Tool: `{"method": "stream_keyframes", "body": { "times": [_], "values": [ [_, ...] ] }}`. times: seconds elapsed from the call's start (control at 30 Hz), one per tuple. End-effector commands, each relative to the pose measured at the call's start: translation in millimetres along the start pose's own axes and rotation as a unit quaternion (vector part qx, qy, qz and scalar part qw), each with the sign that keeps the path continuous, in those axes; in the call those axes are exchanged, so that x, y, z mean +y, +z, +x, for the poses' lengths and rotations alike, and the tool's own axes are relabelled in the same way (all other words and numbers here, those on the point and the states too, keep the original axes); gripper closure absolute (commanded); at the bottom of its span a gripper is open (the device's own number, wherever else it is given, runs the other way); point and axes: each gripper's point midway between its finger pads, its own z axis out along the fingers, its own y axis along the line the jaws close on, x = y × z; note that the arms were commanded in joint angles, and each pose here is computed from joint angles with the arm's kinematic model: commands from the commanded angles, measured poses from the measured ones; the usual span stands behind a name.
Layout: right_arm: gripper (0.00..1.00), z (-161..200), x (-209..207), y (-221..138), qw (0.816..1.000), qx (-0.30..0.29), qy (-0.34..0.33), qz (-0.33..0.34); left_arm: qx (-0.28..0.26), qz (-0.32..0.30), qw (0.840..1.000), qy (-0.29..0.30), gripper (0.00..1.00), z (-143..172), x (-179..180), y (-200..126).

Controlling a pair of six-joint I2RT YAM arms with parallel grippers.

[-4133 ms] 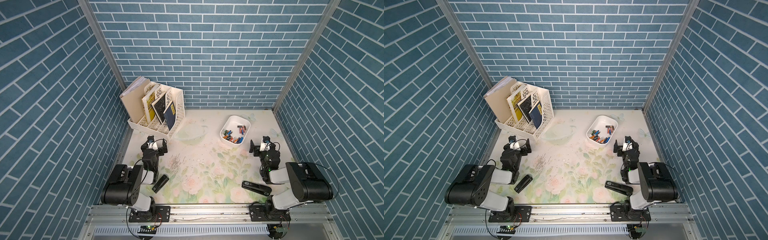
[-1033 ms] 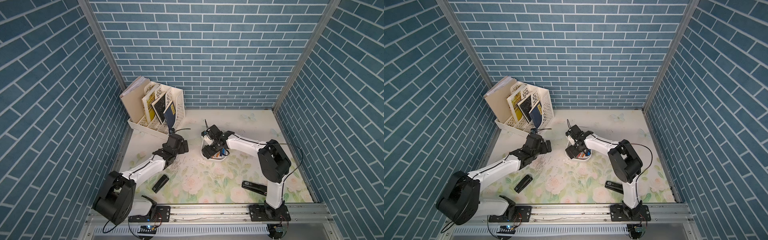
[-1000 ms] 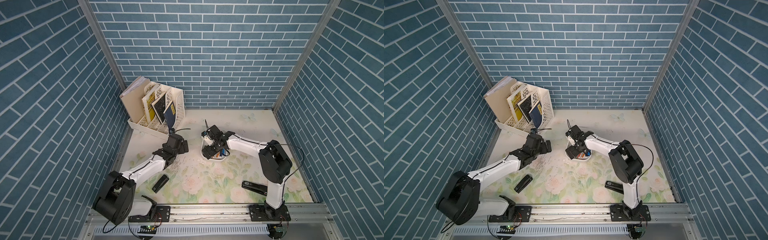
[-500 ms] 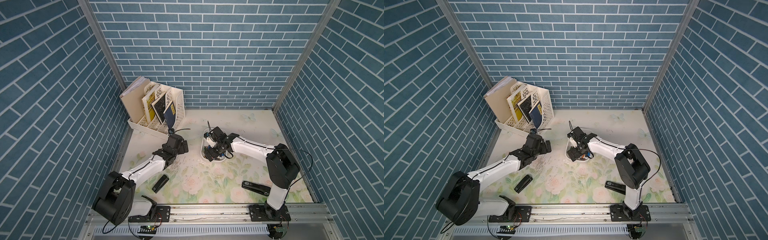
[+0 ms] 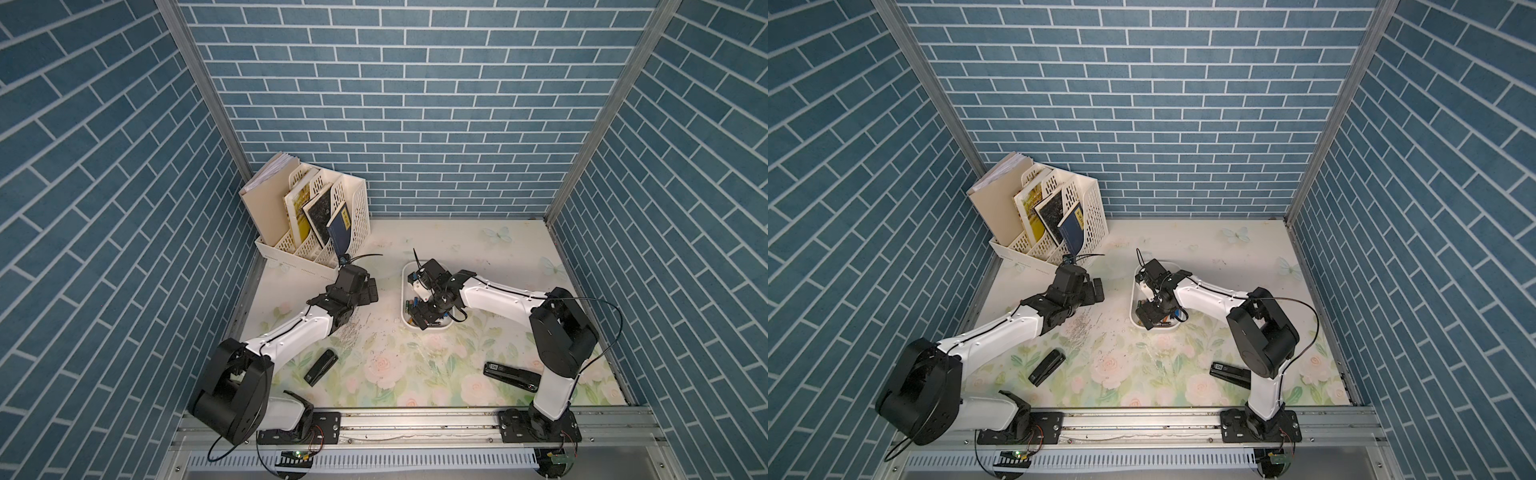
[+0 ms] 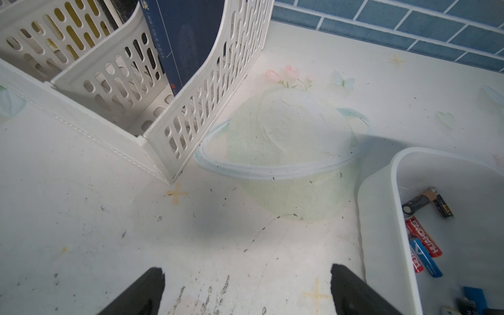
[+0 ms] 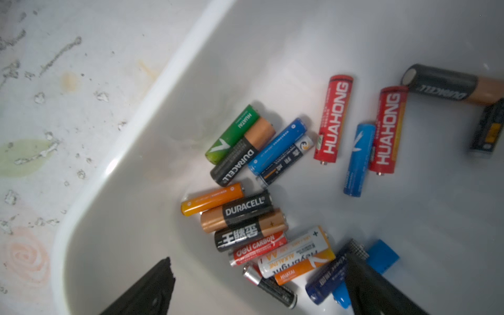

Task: Take the batteries out of the storage box
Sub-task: Move the storage box to the center of the board.

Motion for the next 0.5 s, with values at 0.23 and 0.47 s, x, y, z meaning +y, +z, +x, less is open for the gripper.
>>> {"method": "stream_keyframes", "body": {
  "times": [0.23, 0.47],
  "values": [
    [0.08, -14, -18, -10, 0.997, -0.017, 0.037, 0.061, 0.025, 0.008, 1.000, -0.001, 0.00, 0, -12, 5],
    [0.46, -32, -19, -1, 0.998, -0.017, 0.033, 0.054, 0.038, 0.010, 0.999, 0.003, 0.00, 3, -15, 9]
  ]
}}
